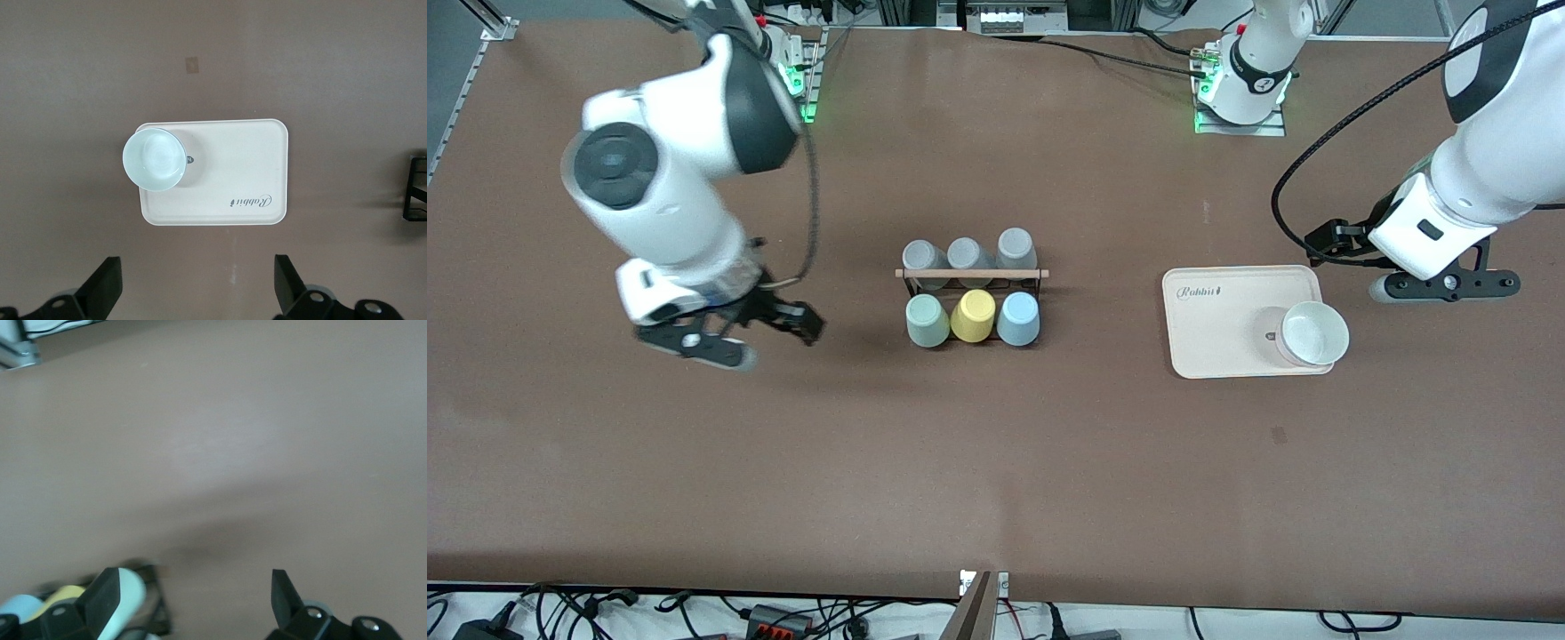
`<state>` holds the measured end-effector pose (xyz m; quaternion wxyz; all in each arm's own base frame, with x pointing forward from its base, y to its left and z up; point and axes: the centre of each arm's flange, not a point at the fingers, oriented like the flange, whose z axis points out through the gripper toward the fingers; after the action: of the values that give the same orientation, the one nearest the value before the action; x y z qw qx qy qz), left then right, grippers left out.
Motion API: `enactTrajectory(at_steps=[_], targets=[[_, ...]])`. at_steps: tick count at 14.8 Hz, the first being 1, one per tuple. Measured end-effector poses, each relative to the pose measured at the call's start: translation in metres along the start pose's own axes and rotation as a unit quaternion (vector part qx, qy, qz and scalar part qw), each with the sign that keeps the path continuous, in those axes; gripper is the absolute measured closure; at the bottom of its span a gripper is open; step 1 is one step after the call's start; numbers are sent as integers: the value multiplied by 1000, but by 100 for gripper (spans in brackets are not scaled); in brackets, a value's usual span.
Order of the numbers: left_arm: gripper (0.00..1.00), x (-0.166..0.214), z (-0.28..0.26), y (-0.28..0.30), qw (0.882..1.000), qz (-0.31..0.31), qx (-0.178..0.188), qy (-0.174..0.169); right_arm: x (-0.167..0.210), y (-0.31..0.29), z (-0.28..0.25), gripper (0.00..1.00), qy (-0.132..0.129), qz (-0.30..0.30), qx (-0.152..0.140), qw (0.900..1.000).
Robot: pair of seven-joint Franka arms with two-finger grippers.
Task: Hang scattered cups on rack with three cups
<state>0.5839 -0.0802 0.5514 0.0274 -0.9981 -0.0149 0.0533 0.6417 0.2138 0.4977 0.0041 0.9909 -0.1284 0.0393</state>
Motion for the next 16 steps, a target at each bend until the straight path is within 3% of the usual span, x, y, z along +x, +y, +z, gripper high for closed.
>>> enactTrajectory(at_steps=[10,16], targets=[[0,0,0,-1,1000,0,0,0,37,183,-75,0,-30,-116,-4,993],[0,0,0,-1,1000,1,0,0,11,234,-93,0,-35,-122,6,992]])
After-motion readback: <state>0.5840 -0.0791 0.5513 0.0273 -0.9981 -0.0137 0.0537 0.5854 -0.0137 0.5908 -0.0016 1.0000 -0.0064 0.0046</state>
